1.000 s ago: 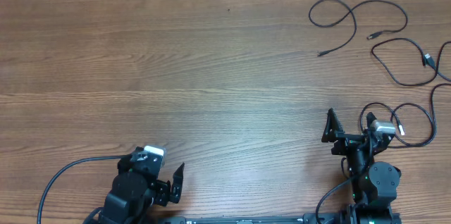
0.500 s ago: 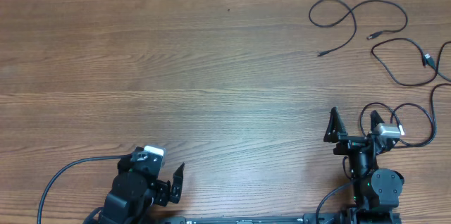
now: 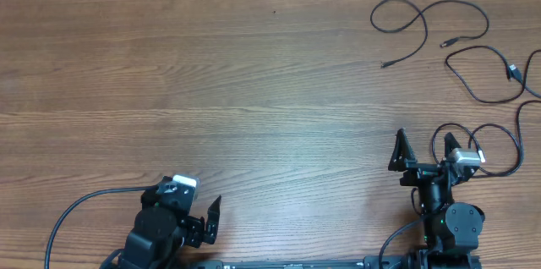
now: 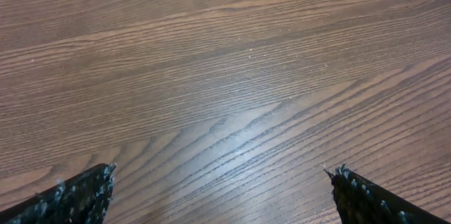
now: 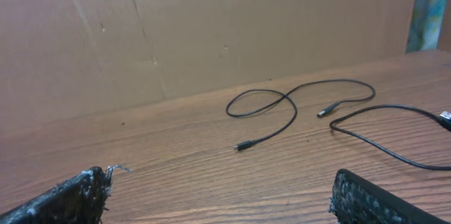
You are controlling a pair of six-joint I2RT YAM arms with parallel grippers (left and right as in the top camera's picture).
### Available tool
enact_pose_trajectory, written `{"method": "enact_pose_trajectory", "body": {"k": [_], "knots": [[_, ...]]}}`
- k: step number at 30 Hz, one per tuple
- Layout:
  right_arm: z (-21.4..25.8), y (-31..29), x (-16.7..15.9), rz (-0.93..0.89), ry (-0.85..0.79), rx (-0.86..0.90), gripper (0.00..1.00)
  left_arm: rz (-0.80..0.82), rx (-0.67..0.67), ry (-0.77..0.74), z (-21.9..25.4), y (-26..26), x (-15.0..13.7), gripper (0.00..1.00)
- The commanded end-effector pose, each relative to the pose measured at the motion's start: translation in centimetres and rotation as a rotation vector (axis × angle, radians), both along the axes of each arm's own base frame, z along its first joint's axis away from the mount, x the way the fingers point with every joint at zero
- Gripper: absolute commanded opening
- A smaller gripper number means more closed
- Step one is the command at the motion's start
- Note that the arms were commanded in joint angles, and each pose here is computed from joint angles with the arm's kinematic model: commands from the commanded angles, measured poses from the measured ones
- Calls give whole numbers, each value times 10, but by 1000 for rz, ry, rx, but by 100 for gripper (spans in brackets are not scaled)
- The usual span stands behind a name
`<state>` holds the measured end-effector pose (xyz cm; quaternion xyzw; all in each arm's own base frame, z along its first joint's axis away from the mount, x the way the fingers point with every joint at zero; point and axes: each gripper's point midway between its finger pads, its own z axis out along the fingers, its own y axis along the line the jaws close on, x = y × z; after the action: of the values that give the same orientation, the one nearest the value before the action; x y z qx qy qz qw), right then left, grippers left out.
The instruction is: Untangle cables
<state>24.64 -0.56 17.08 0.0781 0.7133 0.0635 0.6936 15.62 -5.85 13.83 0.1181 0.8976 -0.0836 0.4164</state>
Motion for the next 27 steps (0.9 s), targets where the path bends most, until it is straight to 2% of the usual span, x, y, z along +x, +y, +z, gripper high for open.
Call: {"method": "enact_pose_trajectory", "body": {"k": [1,27], "knots": [[-1,1,0,9,-5,-63,100,8,-14,4,-1,-1,0,99],[-1,1,0,8,-4,-79,100,8,-14,4,-1,-1,0,100]]}}
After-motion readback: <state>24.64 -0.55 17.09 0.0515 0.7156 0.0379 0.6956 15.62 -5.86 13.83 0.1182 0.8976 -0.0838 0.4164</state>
